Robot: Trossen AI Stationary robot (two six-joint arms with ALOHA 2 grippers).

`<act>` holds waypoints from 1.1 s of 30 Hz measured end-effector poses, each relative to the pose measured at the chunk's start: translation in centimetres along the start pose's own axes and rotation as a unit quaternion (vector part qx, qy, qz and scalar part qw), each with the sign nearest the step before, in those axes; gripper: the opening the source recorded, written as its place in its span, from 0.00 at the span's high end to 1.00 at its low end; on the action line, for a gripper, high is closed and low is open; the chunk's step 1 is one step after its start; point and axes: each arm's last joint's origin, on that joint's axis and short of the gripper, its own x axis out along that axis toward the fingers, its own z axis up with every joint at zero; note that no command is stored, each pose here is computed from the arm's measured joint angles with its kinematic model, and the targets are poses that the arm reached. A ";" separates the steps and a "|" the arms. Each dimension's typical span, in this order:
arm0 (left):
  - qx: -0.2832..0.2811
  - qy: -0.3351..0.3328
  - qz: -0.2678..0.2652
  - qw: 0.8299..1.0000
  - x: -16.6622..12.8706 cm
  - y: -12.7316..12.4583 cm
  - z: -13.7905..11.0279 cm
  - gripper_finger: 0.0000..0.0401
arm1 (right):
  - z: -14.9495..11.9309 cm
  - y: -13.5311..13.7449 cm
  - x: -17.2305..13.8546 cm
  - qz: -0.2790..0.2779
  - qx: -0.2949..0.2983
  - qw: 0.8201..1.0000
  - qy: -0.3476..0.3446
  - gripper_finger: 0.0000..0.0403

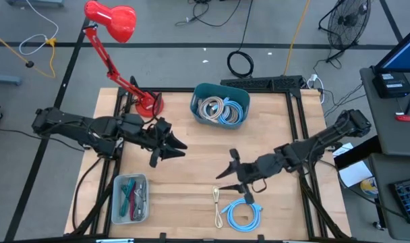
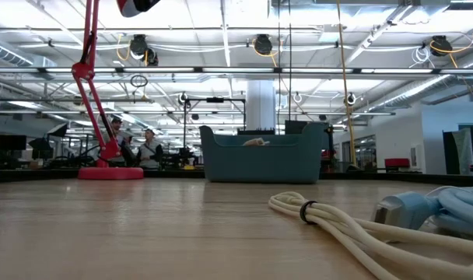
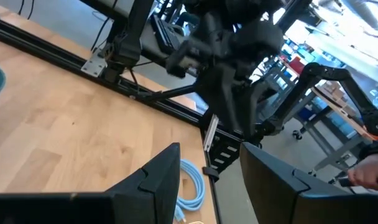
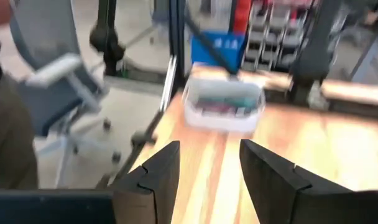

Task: Pick & Place USB Port
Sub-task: Put the light blue wire cable into the blue bin

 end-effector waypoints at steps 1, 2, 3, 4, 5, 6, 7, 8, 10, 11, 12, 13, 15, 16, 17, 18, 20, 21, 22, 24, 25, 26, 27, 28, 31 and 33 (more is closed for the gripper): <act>-0.002 0.000 0.000 1.000 0.0 0.0 0.0 0.58 | -0.4 0.1 0.0 0.001 0.005 1.000 0.018 0.60; -0.003 0.001 0.000 1.000 0.0 0.0 0.0 0.58 | -0.6 0.3 -0.1 0.002 0.009 0.999 0.032 0.61; -0.004 0.003 0.002 1.000 0.0 0.0 0.0 0.58 | -0.9 0.4 -0.1 0.002 0.012 0.999 0.047 0.61; -0.005 0.005 0.003 1.000 0.0 0.1 -0.1 0.58 | -1.2 0.5 -0.2 0.003 0.013 0.998 0.062 0.61; -0.005 0.007 0.005 1.000 0.0 0.1 -0.1 0.58 | -1.5 0.6 -0.2 0.004 0.011 0.997 0.076 0.62; -0.005 0.009 0.006 1.000 0.0 0.1 -0.2 0.58 | -1.8 0.8 -0.3 0.005 0.010 0.996 0.090 0.63; -0.006 0.010 0.006 1.000 0.0 0.1 -0.2 0.58 | -2.0 0.9 -0.4 0.006 0.008 0.995 0.101 0.64; -0.005 0.010 0.006 1.000 0.0 0.1 -0.2 0.58 | -2.2 1.1 -0.4 0.007 0.007 0.994 0.111 0.65; -0.006 0.011 0.007 1.000 0.0 0.1 -0.2 0.58 | -2.6 1.3 -0.6 0.009 0.010 0.991 0.130 0.67; -0.006 0.012 0.008 1.000 0.0 0.1 -0.2 0.58 | -2.8 1.5 -0.6 0.010 0.012 0.990 0.140 0.68; -0.006 0.012 0.008 1.000 0.0 0.1 -0.2 0.58 | -3.1 1.6 -0.7 0.012 0.012 0.988 0.151 0.69; -0.006 0.012 0.008 1.000 0.0 0.1 -0.2 0.58 | -3.3 1.8 -0.7 0.014 0.011 0.987 0.161 0.69; -0.006 0.012 0.008 1.000 0.0 0.1 -0.2 0.58 | -3.6 2.3 -0.9 0.019 0.009 0.984 0.175 0.70; -0.006 0.012 0.008 1.000 0.0 0.1 -0.2 0.58 | -3.7 2.4 -1.0 0.020 0.010 0.983 0.183 0.71; -0.005 0.012 0.008 1.000 0.0 0.1 -0.2 0.58 | -3.9 2.5 -1.1 0.021 0.012 0.982 0.190 0.71; -0.004 0.012 0.010 1.000 0.0 0.2 -0.2 0.58 | -4.0 2.6 -1.2 0.022 0.015 0.980 0.196 0.71; -0.003 0.017 0.019 1.000 0.0 0.3 -0.4 0.58 | -4.3 2.7 -1.3 0.032 0.024 0.975 0.217 0.71; -0.004 0.019 0.026 0.999 0.0 0.4 -0.4 0.58 | -4.5 2.8 -1.4 0.036 0.030 0.973 0.227 0.71; -0.004 0.022 0.033 0.999 0.0 0.5 -0.5 0.58 | -4.8 2.8 -1.4 0.038 0.035 0.970 0.239 0.70; -0.002 0.026 0.044 0.999 -0.1 0.6 -0.7 0.58 | -5.4 2.9 -1.2 0.043 0.040 0.962 0.266 0.70; 0.000 0.028 0.047 0.999 -0.1 0.6 -0.7 0.58 | -5.8 3.0 -1.0 0.050 0.043 0.958 0.280 0.70; 0.000 0.029 0.049 0.998 -0.1 0.7 -0.7 0.58 | -6.3 3.0 -0.7 0.057 0.045 0.952 0.296 0.70; 0.000 0.031 0.050 0.998 -0.1 0.7 -0.8 0.58 | -6.7 3.1 -0.4 0.066 0.047 0.947 0.311 0.70; 0.000 0.031 0.051 0.998 -0.1 0.7 -0.8 0.58 | -7.2 3.3 -0.1 0.076 0.050 0.942 0.324 0.70; 0.003 0.033 0.051 0.998 -0.1 0.7 -0.8 0.58 | -8.6 3.6 1.2 0.097 0.054 0.928 0.355 0.70; 0.003 0.035 0.053 0.998 -0.1 0.7 -0.8 0.58 | -9.5 3.7 2.0 0.096 0.050 0.923 0.369 0.70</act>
